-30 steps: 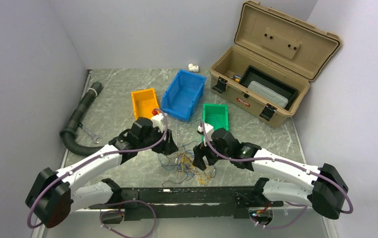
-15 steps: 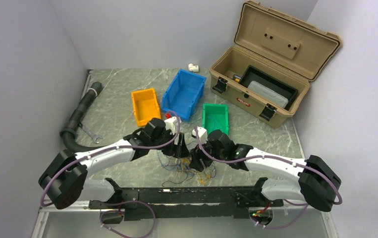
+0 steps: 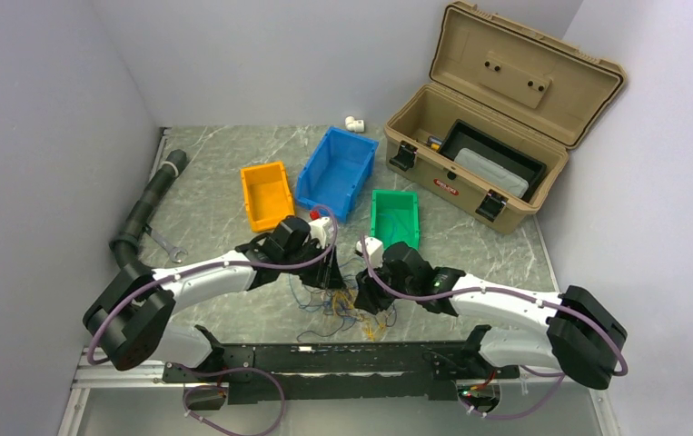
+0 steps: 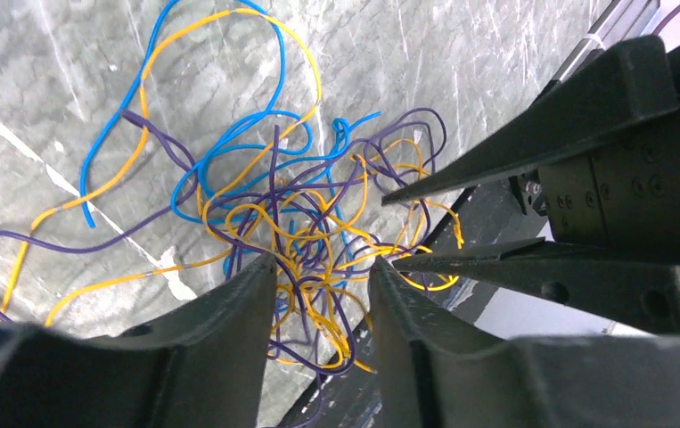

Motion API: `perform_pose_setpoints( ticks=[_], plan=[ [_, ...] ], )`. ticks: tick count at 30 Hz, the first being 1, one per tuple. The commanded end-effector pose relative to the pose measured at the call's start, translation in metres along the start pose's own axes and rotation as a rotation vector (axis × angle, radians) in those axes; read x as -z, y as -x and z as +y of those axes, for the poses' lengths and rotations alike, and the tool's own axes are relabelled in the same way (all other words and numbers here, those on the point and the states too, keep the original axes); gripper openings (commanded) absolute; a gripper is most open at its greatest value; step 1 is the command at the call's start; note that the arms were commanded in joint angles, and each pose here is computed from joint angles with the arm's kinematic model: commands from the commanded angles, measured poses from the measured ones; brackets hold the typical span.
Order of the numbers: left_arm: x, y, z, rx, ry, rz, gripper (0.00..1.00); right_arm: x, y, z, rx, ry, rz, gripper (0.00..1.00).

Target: Untangle the cables

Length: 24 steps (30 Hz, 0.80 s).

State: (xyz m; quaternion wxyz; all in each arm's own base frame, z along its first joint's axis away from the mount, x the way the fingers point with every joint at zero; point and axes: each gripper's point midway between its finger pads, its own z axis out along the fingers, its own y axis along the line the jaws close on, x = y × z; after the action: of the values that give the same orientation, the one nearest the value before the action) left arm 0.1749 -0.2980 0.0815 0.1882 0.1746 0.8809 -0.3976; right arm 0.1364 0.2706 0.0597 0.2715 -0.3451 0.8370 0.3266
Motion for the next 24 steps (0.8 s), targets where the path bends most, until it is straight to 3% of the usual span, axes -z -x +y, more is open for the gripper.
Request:
perform_pose_setpoints(
  ticks=[1,4,6,9,19,24],
  plan=[
    [-0.001,0.011,-0.014,-0.035,-0.041,-0.004,0.38,0.006,0.012,0.005,-0.009,0.0,-0.042,0.33],
    [-0.002,0.011,-0.013,-0.034,-0.041,-0.003,0.11,0.011,0.016,0.005,-0.011,-0.009,-0.049,0.18],
    [-0.001,0.012,-0.012,-0.035,-0.027,-0.009,0.0,0.016,0.022,0.005,-0.011,-0.025,-0.062,0.09],
    [0.001,0.013,-0.009,-0.041,-0.003,-0.015,0.0,0.026,0.034,0.007,-0.006,-0.037,-0.092,0.0],
    [0.01,0.015,-0.003,-0.065,0.044,-0.03,0.0,0.066,0.083,0.025,0.014,-0.033,-0.236,0.0],
    [0.013,0.014,-0.002,-0.072,0.052,-0.037,0.0,0.094,0.114,0.021,0.006,-0.117,-0.34,0.0]
  ],
)
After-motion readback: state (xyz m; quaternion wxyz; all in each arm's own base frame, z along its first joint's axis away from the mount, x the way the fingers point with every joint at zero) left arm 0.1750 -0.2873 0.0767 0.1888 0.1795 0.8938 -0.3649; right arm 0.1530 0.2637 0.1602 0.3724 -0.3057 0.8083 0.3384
